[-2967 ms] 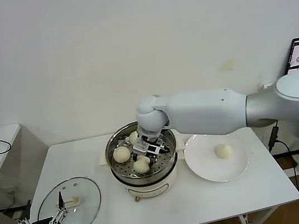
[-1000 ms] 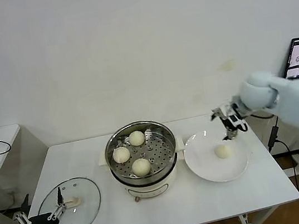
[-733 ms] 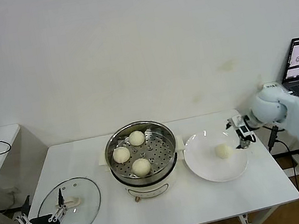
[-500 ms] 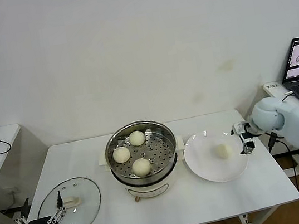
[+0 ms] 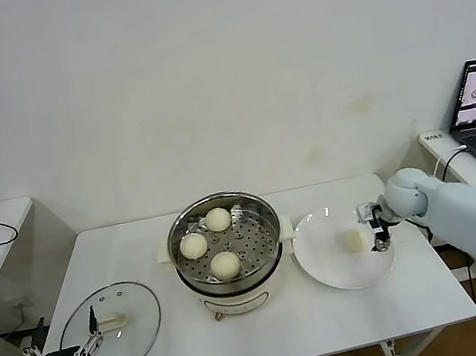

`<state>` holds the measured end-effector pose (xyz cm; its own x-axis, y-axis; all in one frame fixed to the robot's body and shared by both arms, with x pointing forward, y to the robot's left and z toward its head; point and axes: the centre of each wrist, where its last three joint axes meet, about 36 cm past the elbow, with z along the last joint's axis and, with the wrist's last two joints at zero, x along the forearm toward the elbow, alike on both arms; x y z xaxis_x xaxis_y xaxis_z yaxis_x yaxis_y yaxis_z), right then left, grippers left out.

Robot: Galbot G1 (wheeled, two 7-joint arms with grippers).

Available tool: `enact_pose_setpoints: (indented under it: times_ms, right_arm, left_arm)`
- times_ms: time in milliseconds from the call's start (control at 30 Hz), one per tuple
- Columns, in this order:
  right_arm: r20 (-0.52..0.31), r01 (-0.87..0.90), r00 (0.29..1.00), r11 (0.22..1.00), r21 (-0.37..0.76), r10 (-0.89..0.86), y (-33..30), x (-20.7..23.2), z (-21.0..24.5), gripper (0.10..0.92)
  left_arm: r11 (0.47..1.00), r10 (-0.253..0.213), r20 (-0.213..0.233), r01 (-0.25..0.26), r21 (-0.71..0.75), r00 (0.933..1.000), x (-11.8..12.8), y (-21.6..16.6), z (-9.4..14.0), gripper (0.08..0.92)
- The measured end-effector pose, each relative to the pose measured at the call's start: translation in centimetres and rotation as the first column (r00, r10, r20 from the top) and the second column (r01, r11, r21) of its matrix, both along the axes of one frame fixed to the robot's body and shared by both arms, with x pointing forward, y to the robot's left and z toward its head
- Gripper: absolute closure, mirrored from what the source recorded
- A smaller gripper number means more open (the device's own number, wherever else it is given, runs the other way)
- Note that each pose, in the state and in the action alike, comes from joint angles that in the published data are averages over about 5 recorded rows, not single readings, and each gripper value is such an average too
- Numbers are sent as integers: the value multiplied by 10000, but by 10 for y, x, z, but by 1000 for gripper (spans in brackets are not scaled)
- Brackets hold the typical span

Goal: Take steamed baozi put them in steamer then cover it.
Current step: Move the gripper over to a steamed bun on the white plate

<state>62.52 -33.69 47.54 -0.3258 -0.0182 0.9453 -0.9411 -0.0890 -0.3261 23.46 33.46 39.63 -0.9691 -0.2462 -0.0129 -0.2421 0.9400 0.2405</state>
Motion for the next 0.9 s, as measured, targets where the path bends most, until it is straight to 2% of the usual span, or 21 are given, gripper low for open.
enact_pose_setpoints:
  times_ms: [400,900]
  right_arm:
    - [5,110,9999,9999,-72,-110,8,9,-14,227]
    - [-126,248,9996,9996,-166,-250,11,15,-24,306]
  left_arm:
    - [10000,6,-22,-6,-48,10000,1,0,-3,177]
    - [10000,8,-13,-8,-68,10000,2,-1,-3,177]
